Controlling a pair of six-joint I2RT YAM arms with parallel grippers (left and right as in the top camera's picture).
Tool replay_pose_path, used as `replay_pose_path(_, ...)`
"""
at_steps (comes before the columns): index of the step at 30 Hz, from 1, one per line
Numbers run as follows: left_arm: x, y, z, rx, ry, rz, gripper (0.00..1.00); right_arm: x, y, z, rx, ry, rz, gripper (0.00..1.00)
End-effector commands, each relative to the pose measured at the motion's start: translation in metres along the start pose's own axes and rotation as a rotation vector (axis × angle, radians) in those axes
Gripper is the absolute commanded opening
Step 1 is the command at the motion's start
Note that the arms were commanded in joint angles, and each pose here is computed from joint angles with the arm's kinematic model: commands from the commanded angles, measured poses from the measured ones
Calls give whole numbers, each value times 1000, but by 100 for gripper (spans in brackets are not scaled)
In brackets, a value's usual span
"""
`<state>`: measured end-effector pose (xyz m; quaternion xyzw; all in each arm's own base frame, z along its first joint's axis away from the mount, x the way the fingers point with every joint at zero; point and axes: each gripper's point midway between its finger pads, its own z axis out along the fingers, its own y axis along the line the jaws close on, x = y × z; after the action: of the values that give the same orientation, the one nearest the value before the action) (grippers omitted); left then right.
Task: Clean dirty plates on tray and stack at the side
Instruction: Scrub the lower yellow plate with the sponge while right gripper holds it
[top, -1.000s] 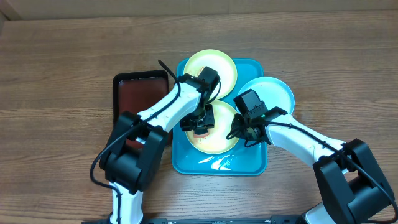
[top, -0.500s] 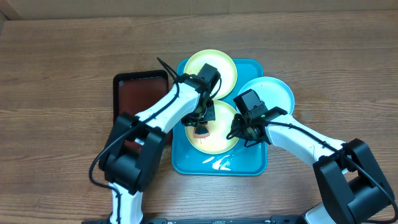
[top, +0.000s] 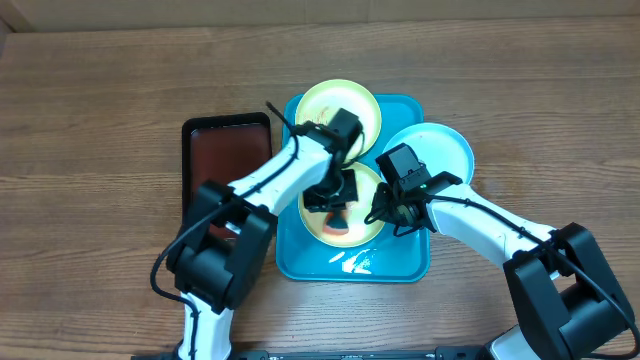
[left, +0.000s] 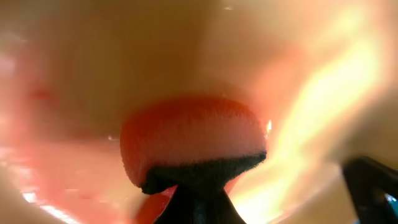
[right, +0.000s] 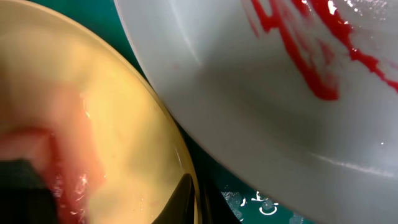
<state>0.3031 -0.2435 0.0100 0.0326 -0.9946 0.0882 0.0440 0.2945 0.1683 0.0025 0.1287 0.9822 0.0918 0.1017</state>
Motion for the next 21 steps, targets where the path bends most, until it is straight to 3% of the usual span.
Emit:
replay_pose_path(1, 22, -7, 23, -46, 45, 25, 4, 10, -38, 17, 147, 15, 18, 4)
replay_pose_path(5, 10, 12, 20, -112, 7, 0, 4, 10, -38, 17, 147, 15, 18, 4)
replay_pose_path(14, -41, 105, -5, -373, -141, -130, 4, 10, -38, 17, 147, 16, 18, 4)
replay_pose_path(18, -55, 118, -13, -452, -207, -79, 4, 10, -38, 17, 147, 15, 18, 4)
replay_pose_path(21, -57, 108, -10, -415, -205, -34, 4, 10, -38, 16, 148, 16, 18, 4)
